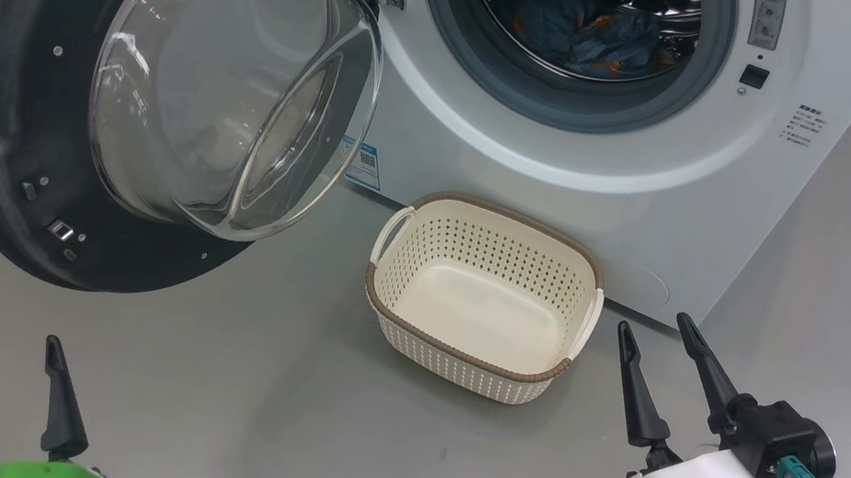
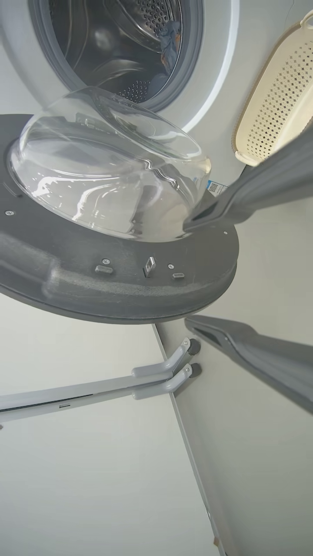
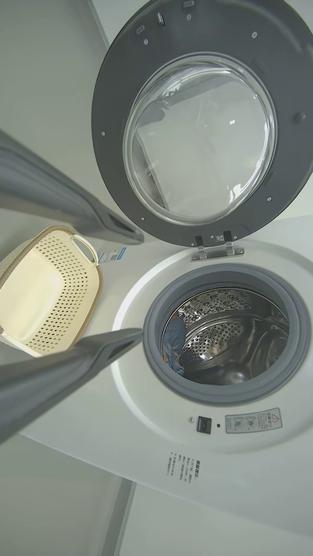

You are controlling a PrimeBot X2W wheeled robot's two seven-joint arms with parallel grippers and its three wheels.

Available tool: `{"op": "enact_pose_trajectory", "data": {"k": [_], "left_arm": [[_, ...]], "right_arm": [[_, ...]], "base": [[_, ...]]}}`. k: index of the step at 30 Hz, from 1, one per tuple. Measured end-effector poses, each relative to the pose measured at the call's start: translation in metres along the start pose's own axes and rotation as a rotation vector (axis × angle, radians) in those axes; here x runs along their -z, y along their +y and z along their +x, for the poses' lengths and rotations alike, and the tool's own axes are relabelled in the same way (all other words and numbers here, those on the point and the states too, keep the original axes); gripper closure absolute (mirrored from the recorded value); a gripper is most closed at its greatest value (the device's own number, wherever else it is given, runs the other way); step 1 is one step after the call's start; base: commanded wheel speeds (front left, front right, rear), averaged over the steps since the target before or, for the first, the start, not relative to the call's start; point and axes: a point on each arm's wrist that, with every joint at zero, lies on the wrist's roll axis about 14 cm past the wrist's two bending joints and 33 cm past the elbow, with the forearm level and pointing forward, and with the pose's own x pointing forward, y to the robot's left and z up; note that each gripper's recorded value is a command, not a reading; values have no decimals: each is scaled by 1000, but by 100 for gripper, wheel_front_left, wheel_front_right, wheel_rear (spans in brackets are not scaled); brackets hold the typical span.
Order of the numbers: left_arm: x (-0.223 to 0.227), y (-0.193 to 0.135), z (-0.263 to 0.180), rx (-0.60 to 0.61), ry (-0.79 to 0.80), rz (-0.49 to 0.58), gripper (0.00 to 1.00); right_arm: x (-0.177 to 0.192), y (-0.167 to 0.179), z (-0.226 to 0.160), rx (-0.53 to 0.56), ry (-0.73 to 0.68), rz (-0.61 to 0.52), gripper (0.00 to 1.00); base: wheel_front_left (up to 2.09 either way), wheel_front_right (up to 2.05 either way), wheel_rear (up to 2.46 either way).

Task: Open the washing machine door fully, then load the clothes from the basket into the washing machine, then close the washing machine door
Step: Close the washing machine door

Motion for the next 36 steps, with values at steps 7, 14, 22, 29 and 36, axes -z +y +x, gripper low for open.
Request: {"op": "enact_pose_trajectory", "data": {"k": [7, 14, 22, 29, 36], "left_arm": [[-2, 3, -1, -14, -5, 5, 0], [1, 2, -2, -13, 4, 1, 0], [4, -2, -4, 1, 14, -2, 0], [7, -7, -6, 22, 23, -5, 100], [8, -9, -6, 31, 26, -18, 100]], "right_arm": [[1, 3, 5, -13, 0, 2, 0], [4, 2, 4, -11, 11, 3, 0], [4, 0, 3, -6, 11, 0, 0], [4, 0, 3, -5, 12, -1, 0], [4, -1, 3, -3, 13, 0, 0]], "base": [[0, 0, 0], [0, 0, 0], [0, 0, 0], [0, 0, 0], [0, 0, 0]]}}
